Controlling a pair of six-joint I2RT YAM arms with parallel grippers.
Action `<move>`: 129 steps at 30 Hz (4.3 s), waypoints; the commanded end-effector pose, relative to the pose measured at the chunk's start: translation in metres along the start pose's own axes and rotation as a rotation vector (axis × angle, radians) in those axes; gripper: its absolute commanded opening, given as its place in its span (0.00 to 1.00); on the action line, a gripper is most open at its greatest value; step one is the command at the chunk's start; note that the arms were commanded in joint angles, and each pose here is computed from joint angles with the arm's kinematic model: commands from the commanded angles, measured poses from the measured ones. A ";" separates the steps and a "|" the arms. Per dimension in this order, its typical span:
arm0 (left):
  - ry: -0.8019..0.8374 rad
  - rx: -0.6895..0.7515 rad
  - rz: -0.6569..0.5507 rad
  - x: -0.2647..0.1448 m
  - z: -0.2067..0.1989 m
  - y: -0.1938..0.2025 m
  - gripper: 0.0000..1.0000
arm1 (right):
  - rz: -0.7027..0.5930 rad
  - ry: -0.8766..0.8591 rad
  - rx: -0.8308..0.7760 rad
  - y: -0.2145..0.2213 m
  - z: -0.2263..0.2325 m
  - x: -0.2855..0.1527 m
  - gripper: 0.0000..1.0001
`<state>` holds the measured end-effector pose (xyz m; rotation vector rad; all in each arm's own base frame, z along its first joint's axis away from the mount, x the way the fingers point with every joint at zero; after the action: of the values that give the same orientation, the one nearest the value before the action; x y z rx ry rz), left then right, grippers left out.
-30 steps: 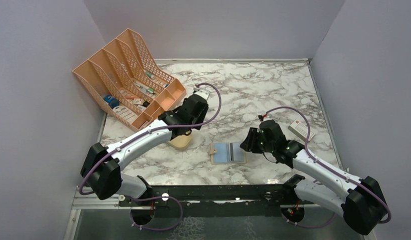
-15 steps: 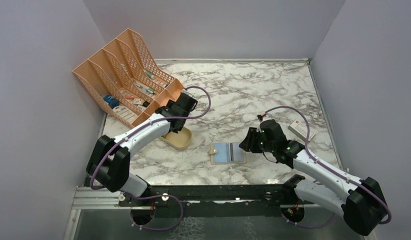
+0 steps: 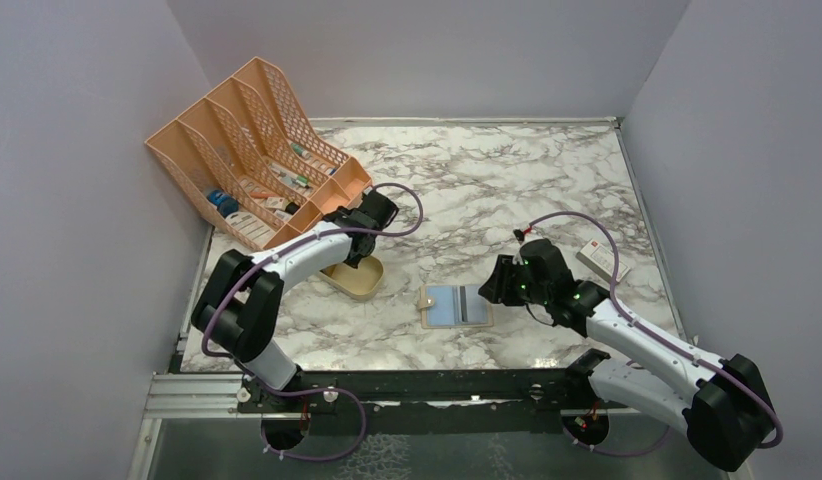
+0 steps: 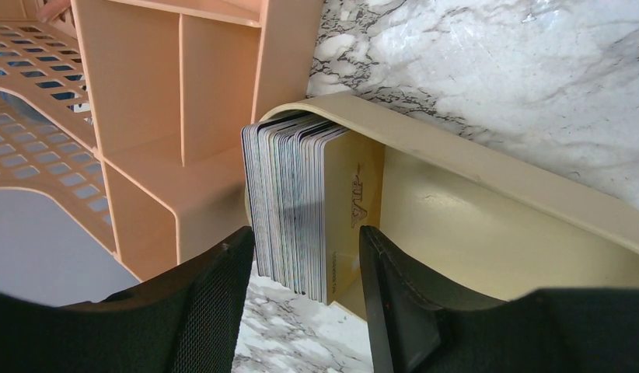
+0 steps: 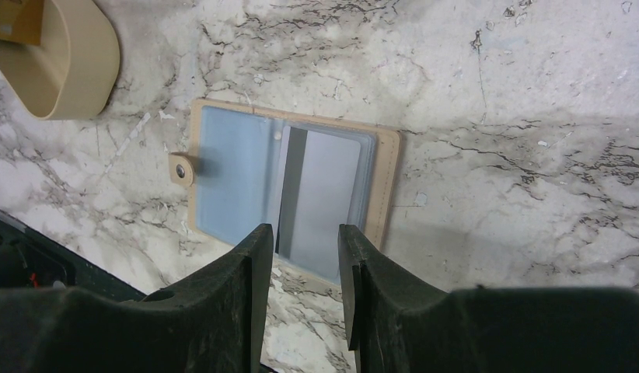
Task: Put the credit cards into the card holder
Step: Pick up the credit card from the storage box, then insert the credit card into the card holder.
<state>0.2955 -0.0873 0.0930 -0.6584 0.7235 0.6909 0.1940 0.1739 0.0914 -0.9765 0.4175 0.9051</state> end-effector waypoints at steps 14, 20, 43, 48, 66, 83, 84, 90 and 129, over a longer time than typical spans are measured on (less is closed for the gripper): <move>-0.096 0.039 0.072 0.005 0.015 0.002 0.42 | -0.075 -0.064 -0.039 -0.022 0.020 -0.008 0.37; -0.101 0.030 0.063 0.001 0.018 0.000 0.41 | -0.066 -0.068 -0.033 -0.021 0.021 -0.006 0.37; 0.054 -0.062 -0.012 -0.026 0.011 -0.010 0.10 | -0.059 -0.137 -0.013 -0.026 0.039 -0.019 0.37; 0.151 -0.113 -0.115 -0.052 0.013 -0.022 0.02 | -0.075 -0.192 0.003 -0.032 0.052 -0.029 0.36; 0.918 -0.395 -0.746 -0.195 -0.036 -0.066 0.00 | -0.136 -0.760 0.066 -0.042 0.132 -0.074 0.36; 1.558 -0.634 -0.703 -0.229 -0.099 -0.042 0.00 | -0.055 -0.756 0.118 -0.036 0.134 -0.046 0.43; 1.562 -0.634 -0.710 -0.231 -0.098 -0.042 0.00 | -0.047 -0.755 0.121 -0.035 0.134 -0.045 0.43; 1.606 -0.666 -0.695 -0.238 -0.098 -0.041 0.00 | -0.030 -0.812 0.127 -0.033 0.140 -0.047 0.39; 1.188 -0.530 -0.407 -0.144 -0.130 -0.025 0.30 | -0.057 -0.187 0.031 -0.020 0.040 0.021 0.01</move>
<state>0.1846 -0.2503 0.1506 -1.7777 1.4835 -0.0444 0.2062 0.2196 0.1166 -0.7439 0.1803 0.9530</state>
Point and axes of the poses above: each gripper's point midway between its finger pads, its own x axis out along the fingers, its own z axis along the line the jaws close on, y = z × x, the point moved 2 cm from there along -x, back along the fingers, and after that the axes turned 7 degrees about x, right-handed, at the moved point
